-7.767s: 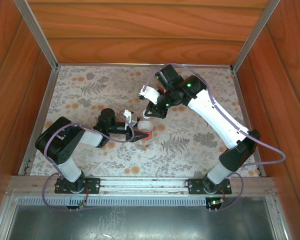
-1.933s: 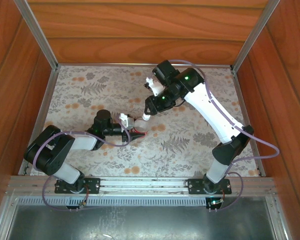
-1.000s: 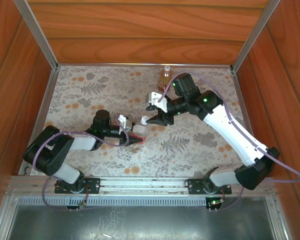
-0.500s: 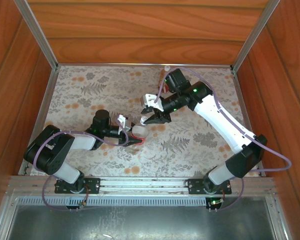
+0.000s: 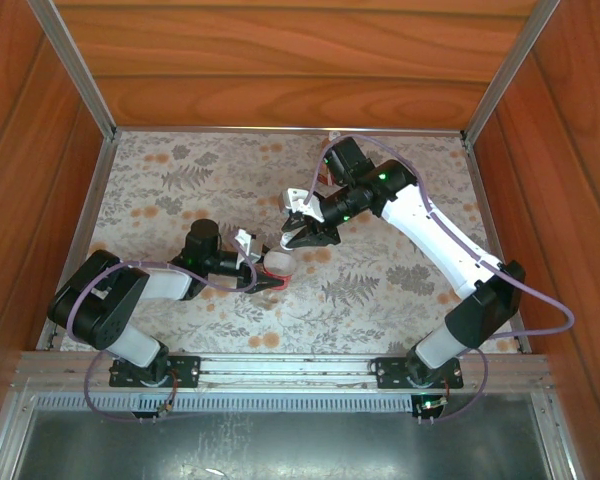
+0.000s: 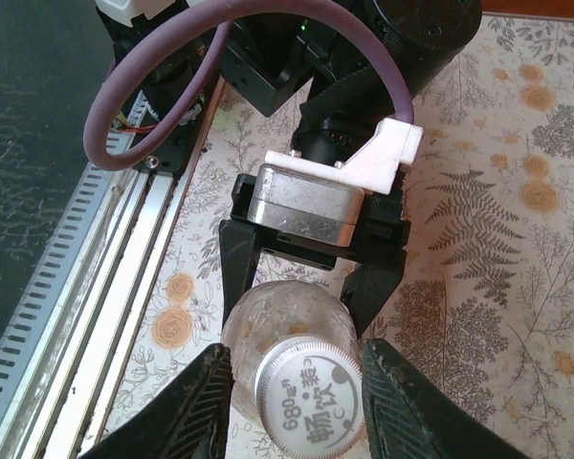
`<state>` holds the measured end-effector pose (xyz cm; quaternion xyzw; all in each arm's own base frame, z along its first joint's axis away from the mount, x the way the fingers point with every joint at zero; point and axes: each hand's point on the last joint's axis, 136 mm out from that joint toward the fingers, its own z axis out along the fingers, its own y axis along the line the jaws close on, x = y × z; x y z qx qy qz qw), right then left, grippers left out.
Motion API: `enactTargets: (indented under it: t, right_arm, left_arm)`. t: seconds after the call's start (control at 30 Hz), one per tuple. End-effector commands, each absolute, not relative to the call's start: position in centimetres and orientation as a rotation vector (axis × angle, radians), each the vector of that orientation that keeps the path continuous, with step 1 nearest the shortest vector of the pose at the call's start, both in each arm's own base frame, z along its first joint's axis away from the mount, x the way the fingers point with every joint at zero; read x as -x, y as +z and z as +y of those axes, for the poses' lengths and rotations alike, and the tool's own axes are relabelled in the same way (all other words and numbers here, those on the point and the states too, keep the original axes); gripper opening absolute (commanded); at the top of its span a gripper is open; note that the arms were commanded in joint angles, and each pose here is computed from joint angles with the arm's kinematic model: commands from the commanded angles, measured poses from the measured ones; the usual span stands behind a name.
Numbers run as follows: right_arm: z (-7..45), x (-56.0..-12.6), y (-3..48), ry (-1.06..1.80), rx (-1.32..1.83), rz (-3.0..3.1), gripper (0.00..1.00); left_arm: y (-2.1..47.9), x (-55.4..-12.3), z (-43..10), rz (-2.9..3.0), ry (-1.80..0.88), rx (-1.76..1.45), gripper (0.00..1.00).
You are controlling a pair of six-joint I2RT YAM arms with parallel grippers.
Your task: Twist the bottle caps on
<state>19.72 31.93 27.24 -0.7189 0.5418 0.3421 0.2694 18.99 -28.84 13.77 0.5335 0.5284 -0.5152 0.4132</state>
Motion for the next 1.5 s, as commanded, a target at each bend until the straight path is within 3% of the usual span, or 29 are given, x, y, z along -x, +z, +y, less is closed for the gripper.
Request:
enactTargets:
  t: [0.0,0.13,0.97,1.47]
  right_arm:
    - [31.8,-20.0,27.5,0.913,1.946,1.445,0.43]
    - [31.9,-20.3,27.5,0.905,1.940,1.444,0.46]
    - [31.8,-20.4,26.5,0.933,1.964,1.506,0.42]
    - [31.7,-20.2,26.6,0.959,1.968,1.534,0.33]
  left_arm:
    - [13.4,-18.6,-28.7,1.343,-1.329,-1.352,0.60]
    - [13.3,-18.7,-28.7,1.345,-1.331,-1.352,0.60]
    - [13.4,-18.7,-28.7,1.348,-1.329,-1.352,0.60]
    - [13.5,-18.8,-28.6,1.346,-1.324,-1.351,0.60]
